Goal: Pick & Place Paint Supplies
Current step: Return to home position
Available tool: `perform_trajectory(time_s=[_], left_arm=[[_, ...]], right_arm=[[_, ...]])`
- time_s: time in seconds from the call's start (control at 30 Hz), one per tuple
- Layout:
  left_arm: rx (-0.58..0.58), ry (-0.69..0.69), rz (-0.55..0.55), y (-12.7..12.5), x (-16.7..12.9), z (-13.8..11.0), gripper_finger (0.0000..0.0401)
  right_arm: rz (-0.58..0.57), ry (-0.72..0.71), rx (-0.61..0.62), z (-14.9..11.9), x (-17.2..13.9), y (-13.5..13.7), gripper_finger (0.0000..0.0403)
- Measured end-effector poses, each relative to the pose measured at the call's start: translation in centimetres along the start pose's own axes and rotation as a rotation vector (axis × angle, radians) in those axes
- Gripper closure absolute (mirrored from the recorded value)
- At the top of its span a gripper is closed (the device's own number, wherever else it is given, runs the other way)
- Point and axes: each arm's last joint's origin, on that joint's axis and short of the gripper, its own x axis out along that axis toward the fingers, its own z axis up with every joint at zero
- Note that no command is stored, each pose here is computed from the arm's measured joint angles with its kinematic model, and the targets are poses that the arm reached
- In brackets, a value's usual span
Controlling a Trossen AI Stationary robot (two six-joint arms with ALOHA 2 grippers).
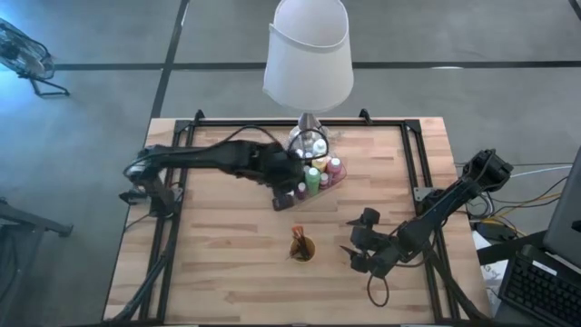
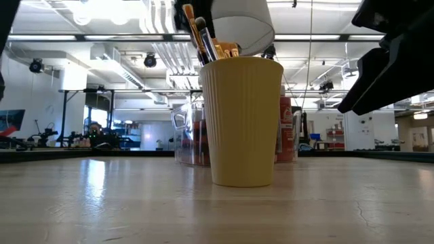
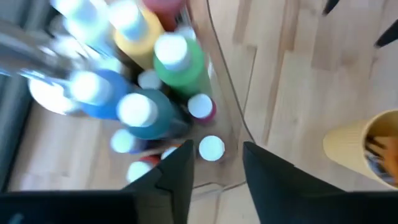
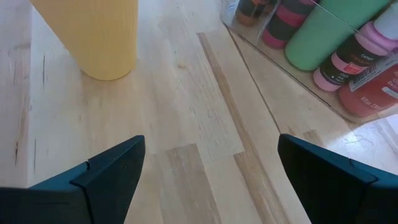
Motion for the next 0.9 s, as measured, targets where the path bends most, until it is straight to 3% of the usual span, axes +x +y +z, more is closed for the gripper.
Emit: perform_trajectory(time_s=[0.2, 0.4, 0.7, 0.9], left_arm=[[0.045, -0.136, 0.028, -1.5, -5.6, -2.3, 0.0313], [0.093, -0.324, -0.023, -2.9, -8.6, -6.3, 0.0344], [0.172, -0.538, -0.102, -2.5, -7.6, -13.3, 0.0348], [0.174, -0.631, -0.132, -1.5, -6.4, -17.7, 0.0352]], right_arm=[[0.029, 0.019, -0.046, 0.2, -0.2, -0.1, 0.0041], [0.134, 0.042, -0.046, 1.3, -1.4, -1.0, 0.0072], [0.239, -0.045, -0.012, 2.5, -4.3, -4.1, 0.0161], [0.277, -0.098, 0.0, 3.0, -5.8, -5.3, 0.0198]])
